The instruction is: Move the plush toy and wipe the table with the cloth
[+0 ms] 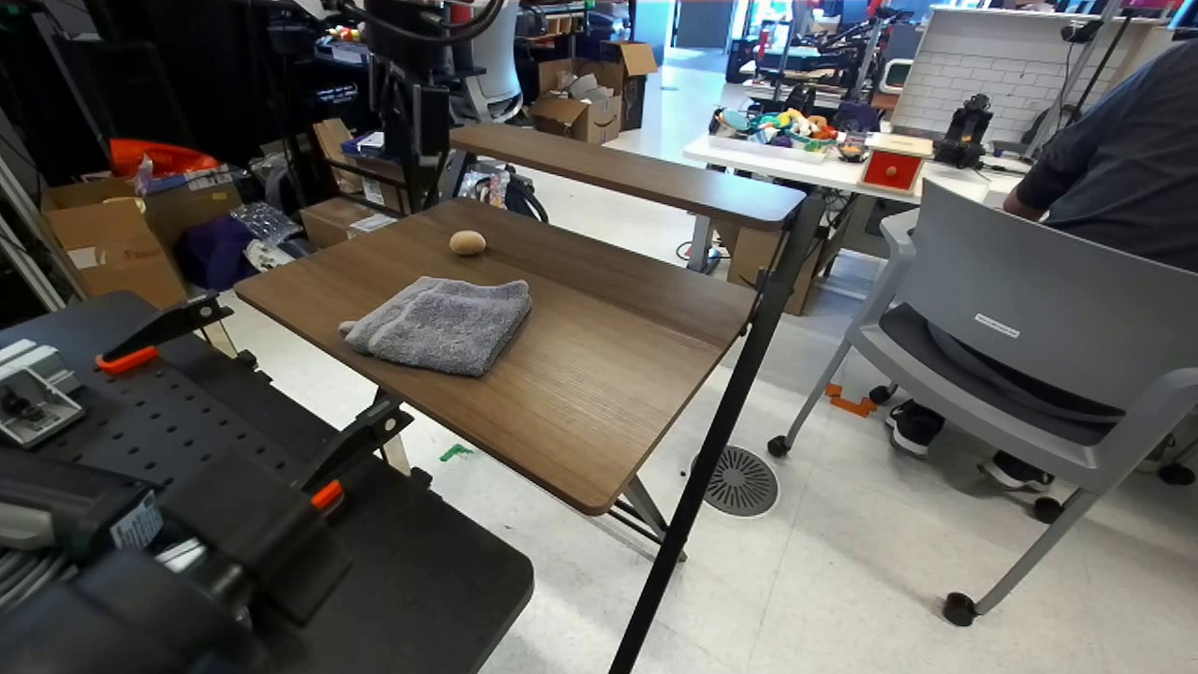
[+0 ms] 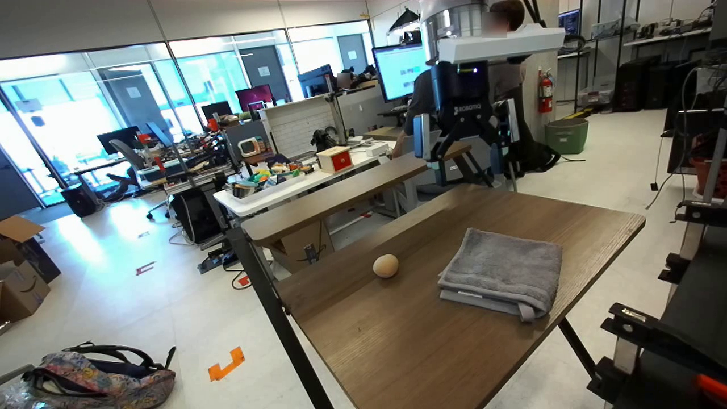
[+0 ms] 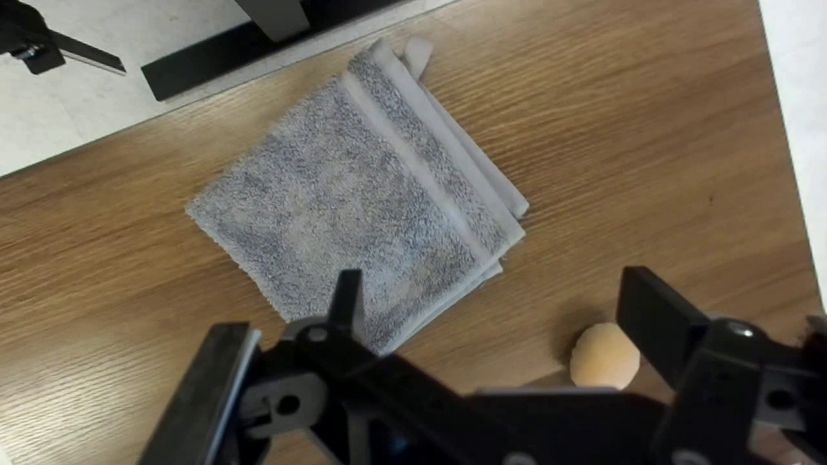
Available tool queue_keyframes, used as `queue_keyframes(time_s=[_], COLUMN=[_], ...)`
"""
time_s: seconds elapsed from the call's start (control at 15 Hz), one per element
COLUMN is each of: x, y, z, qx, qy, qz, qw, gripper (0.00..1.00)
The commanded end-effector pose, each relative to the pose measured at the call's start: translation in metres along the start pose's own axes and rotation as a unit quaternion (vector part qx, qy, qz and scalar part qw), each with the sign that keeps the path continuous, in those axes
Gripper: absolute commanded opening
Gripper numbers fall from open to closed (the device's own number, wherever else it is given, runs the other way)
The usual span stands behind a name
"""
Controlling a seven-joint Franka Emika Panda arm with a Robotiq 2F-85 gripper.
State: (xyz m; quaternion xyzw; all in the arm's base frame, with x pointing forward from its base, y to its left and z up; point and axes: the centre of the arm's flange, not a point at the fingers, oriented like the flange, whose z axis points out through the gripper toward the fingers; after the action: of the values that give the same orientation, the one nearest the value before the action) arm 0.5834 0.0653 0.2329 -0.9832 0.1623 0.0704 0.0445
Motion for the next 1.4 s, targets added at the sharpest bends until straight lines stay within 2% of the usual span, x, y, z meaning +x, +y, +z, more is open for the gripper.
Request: queue_keyframes(time_s=[0.0, 0.33, 0.4, 0.53, 0.73, 0.93, 1.0, 1.07, 1.33], x=[-0.001, -0.001, 0.004, 0.020, 0.038, 0.052, 0.058, 0.036, 0.049], y=[0.000, 0.000, -0.002, -0.013, -0.027, -0.043, -0.050, -0.043, -0.050], z=[0.000, -0.001, 0.000, 0.004, 0.016, 0.037, 0.041, 0.030, 0.042], qx=[-0.002, -0.003, 0.015, 0.026, 0.056, 0.080, 0.103, 0.065, 0.088], qy=[-0.006, -0.009, 0.028, 0.064, 0.111, 0.150, 0.140, 0.136, 0.135], qz=[-0.006, -0.012, -0.038, -0.094, -0.158, -0.221, -0.217, -0.198, -0.210], qw=[1.0000, 0.9999, 0.9988, 0.9931, 0.9796, 0.9603, 0.9606, 0.9685, 0.9645], gripper=[1.00, 1.00, 1.00, 1.00, 1.00, 1.00, 1.00, 1.00, 1.00])
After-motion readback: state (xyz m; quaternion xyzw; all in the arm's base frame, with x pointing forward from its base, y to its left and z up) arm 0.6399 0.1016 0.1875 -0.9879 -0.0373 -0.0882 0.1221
